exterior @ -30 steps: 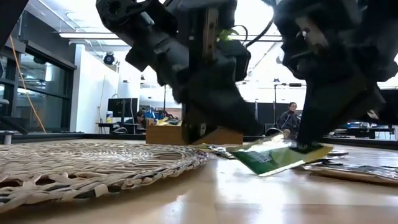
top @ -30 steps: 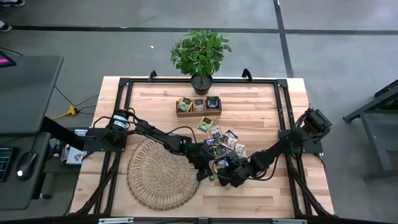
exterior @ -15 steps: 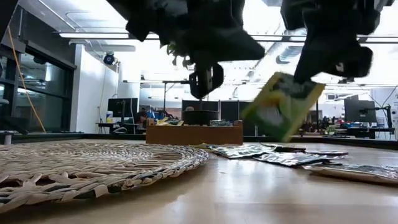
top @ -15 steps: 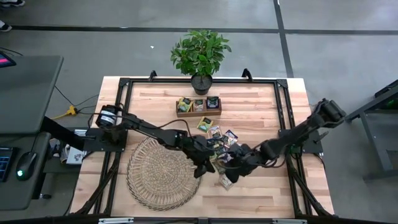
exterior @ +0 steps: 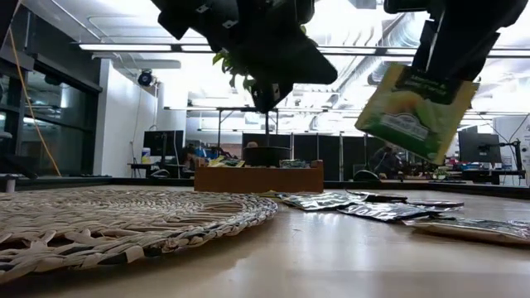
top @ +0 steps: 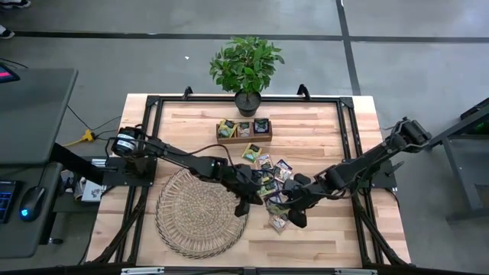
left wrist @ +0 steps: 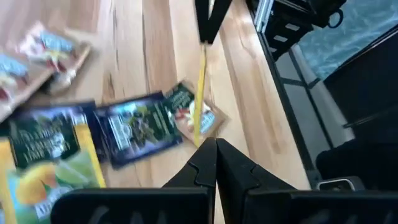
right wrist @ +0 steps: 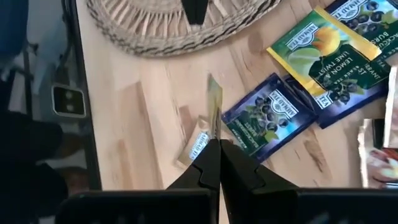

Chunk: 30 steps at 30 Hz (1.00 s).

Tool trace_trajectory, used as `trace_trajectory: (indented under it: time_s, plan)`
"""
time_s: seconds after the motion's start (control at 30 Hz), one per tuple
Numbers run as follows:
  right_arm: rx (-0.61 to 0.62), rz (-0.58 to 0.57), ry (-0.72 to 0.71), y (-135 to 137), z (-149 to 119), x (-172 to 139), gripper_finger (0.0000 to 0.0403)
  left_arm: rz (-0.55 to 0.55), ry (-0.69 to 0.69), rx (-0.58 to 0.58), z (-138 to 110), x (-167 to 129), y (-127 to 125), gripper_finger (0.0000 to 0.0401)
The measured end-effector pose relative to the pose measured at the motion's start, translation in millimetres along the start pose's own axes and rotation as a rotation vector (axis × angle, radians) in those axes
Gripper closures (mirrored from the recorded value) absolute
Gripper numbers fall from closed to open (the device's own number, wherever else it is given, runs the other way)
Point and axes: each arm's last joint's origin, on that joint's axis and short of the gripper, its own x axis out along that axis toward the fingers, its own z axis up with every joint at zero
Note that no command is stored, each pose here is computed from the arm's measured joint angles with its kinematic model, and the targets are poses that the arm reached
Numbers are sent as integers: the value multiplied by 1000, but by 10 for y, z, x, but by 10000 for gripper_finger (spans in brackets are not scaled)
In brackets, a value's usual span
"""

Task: Pick & Place Tea
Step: Put the yellow tea bag into the left section of the wooden organizer

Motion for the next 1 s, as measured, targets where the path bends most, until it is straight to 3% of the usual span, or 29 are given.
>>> trace_trajectory:
  time_s: [0.33, 0.6, 0.73, 1.0]
  plan:
    - [-74, -21, 13, -37, 7, 2, 403, 91, -41, 262, 29, -2, 17, 375]
    - [-86, -54, -7, -53, 13, 1, 403, 98, -197, 292, 151, 32, -2, 291]
    - [-91, -63, -5, -60, 9, 1, 403, 140, -161, 280, 45, 144, 72, 256]
    - [-97, -72, -12, -63, 11, 0, 403, 141, -191, 272, 28, 225, 104, 233]
